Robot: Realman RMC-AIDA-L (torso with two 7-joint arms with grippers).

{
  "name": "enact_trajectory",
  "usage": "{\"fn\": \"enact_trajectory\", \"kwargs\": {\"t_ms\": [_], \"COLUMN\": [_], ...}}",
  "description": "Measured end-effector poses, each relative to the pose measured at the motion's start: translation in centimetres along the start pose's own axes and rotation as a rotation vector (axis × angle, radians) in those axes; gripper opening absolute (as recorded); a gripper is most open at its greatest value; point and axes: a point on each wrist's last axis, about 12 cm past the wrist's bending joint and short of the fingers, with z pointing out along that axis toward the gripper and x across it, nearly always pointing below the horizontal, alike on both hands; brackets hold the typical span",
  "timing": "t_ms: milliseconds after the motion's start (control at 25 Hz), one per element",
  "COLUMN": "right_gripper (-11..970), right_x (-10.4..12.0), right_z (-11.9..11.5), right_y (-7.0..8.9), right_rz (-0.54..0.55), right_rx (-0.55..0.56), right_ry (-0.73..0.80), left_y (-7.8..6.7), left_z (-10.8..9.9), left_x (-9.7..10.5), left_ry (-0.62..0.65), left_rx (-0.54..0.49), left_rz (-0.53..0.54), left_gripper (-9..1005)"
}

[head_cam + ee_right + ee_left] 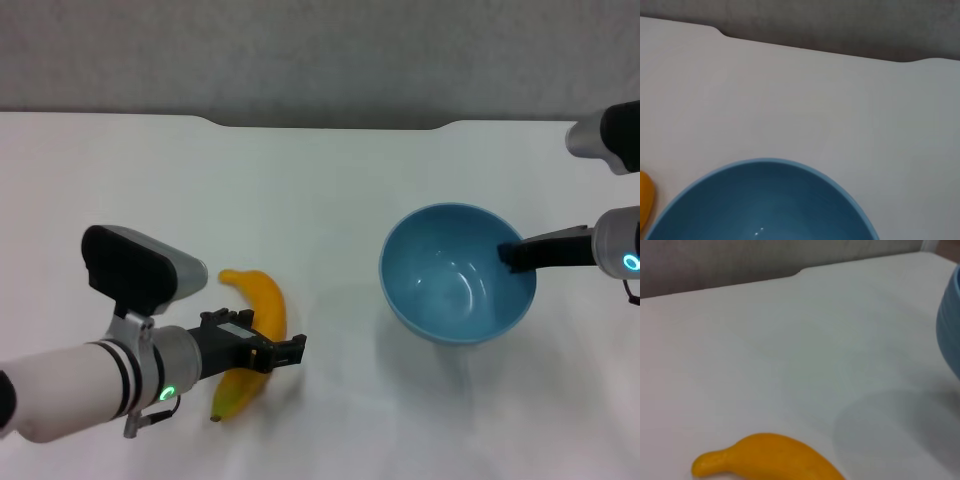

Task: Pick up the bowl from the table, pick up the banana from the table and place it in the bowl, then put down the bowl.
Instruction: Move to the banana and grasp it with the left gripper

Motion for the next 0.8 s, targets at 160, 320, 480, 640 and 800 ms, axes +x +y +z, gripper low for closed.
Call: {"fn": "enact_trajectory", "kwargs": {"t_ms": [160,320,480,640,800], "right_gripper": [34,34,34,34,34], "right_x": [-0.1,-0.1,-0.1,-0.1,-0.2], "right_z": [0.0,0.0,-0.1,-0.1,0.0], "right_y": [0.1,0.2,0.1,0.2,0.3], "right_rz": [-0.005,-0.006,-0.003,-0.007,-0.01], "right_rx": [-0.002,-0.004,-0.006,-0.007,-0.009], "right_ry": [0.001,0.003,0.005,0.005,0.005], "left_y": [-0.1,-0.1,0.0,0.1,0.0], "left_z": [0.3,0.6,0.7,0.9,1.0], "left_x": [0.7,1.0,1.3,1.5,1.6], "left_ry": [0.01,0.0,0.0,0.009,0.016], "left_rx": [-0.03,-0.069,-0.086,-0.092,-0.093], "left_rz": [0.032,0.058,0.065,0.069,0.067], "left_gripper": [860,859,859,858,858]}}
